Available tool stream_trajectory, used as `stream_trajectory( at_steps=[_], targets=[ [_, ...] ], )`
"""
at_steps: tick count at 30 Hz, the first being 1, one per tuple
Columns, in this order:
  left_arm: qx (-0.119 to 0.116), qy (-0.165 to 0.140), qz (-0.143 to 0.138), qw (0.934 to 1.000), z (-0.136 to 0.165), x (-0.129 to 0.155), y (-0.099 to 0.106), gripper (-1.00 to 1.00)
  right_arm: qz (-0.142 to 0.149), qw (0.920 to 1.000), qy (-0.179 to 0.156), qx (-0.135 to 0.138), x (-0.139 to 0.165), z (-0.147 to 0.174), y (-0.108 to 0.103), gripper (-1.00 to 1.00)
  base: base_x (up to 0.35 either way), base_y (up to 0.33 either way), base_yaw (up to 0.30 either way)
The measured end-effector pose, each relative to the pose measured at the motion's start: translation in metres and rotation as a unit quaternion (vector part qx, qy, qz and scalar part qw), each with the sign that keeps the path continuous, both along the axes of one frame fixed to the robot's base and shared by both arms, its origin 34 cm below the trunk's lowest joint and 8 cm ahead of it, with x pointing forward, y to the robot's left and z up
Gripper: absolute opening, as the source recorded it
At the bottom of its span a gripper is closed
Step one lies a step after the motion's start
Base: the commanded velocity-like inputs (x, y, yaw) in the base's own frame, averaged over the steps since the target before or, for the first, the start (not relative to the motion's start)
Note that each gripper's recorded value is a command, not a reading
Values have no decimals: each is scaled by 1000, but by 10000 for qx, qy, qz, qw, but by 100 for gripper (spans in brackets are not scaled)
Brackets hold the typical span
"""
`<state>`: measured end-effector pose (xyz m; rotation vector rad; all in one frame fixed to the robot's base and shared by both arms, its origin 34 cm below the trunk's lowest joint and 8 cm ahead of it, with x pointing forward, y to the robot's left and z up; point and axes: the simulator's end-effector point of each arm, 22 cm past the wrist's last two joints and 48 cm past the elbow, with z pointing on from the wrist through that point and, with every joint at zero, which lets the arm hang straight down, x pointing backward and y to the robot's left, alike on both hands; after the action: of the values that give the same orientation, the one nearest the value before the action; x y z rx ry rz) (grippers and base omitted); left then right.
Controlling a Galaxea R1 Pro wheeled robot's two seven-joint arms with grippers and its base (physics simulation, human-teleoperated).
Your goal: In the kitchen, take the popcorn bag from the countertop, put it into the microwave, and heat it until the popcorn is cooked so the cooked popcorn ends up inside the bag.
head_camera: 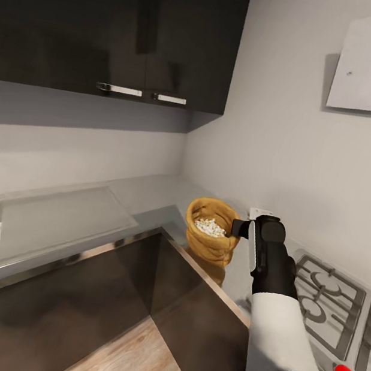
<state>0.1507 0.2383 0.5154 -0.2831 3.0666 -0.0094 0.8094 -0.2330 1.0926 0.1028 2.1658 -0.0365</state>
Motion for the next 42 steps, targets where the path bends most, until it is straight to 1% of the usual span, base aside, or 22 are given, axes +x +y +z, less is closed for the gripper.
stream_trajectory(
  at_steps=[42],
  targets=[
    [2,1,16,10000,0,0,0,100,52,10000,-3,71,0,0,3,-100,-347,0,0]
  ],
)
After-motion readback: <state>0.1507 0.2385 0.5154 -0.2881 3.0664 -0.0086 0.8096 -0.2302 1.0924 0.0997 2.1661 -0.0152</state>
